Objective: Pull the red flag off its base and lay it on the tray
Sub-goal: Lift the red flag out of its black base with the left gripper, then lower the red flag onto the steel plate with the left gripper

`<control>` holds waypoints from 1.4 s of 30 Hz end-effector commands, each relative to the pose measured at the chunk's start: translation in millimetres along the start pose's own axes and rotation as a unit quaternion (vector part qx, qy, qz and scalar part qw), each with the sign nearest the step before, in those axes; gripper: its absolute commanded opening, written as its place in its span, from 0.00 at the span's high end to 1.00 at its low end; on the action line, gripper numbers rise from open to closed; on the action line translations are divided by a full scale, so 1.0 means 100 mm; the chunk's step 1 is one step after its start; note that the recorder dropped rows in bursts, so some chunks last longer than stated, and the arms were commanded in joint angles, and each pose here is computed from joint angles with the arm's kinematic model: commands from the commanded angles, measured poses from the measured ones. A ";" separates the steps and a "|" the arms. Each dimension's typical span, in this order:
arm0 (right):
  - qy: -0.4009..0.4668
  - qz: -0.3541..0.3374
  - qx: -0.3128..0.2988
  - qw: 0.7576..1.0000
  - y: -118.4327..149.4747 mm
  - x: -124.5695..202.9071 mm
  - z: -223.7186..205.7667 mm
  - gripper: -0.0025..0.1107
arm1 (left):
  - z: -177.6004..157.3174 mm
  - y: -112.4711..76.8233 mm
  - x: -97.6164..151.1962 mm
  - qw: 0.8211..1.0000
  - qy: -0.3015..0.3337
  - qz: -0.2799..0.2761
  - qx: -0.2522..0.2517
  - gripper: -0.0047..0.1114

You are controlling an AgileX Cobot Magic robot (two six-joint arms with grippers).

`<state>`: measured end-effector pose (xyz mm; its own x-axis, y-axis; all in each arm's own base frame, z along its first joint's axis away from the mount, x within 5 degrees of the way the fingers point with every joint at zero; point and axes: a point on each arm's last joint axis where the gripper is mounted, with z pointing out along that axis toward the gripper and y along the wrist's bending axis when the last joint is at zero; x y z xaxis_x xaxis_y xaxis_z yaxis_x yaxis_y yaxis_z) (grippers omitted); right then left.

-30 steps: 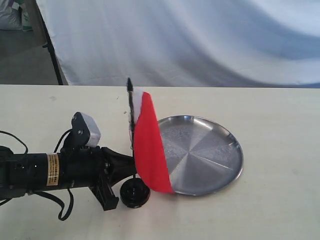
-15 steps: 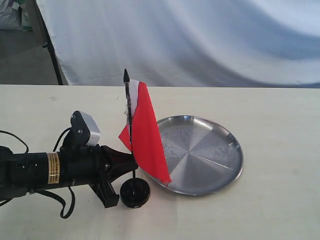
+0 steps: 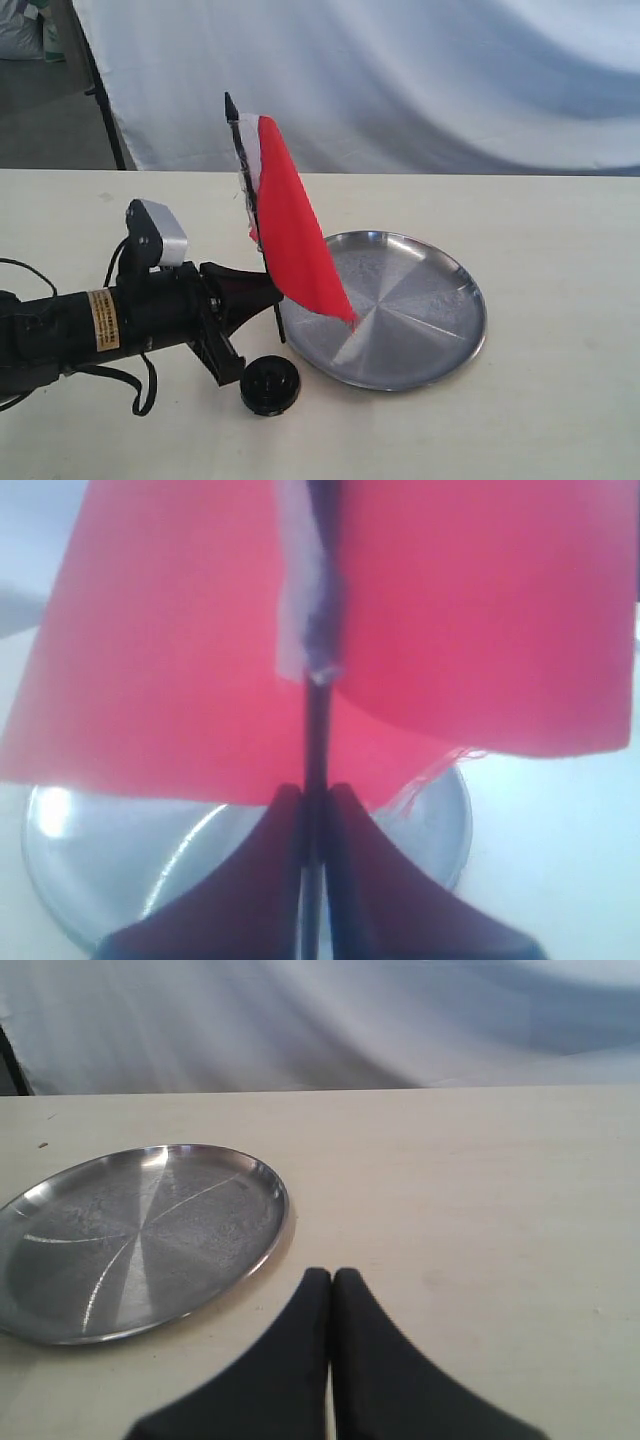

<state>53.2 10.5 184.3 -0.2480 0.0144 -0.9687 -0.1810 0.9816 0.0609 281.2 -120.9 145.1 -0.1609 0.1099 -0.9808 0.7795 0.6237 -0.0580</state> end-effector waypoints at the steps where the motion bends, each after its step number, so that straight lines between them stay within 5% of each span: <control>1: -0.005 -0.005 0.001 1.000 0.00 0.00 0.00 0.98 | 0.01 0.00 -0.08 1.000 -0.024 0.003 0.001 0.96; 10: -0.005 -0.005 0.001 1.000 0.00 0.00 0.00 0.98 | 0.07 0.07 -0.58 0.997 -0.068 -0.034 0.020 0.96; 23: -0.005 -0.005 0.001 1.000 0.00 0.00 0.00 0.98 | 0.25 0.21 -1.06 0.985 0.113 -0.121 0.052 0.96; 34: -0.005 -0.005 0.001 1.000 0.00 0.00 0.00 0.98 | 0.87 0.02 -0.63 0.953 0.225 -0.167 0.115 0.96; 42: -0.005 -0.005 0.001 1.000 0.00 0.00 0.00 0.98 | 1.23 0.16 -0.25 0.918 0.262 -0.276 0.108 0.96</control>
<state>53.2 10.5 184.3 -0.2480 0.0144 -0.9687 -0.1810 0.9816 0.0609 366.6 -204.2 153.0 -0.7526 0.2423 -0.6123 0.6314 0.5293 -0.5667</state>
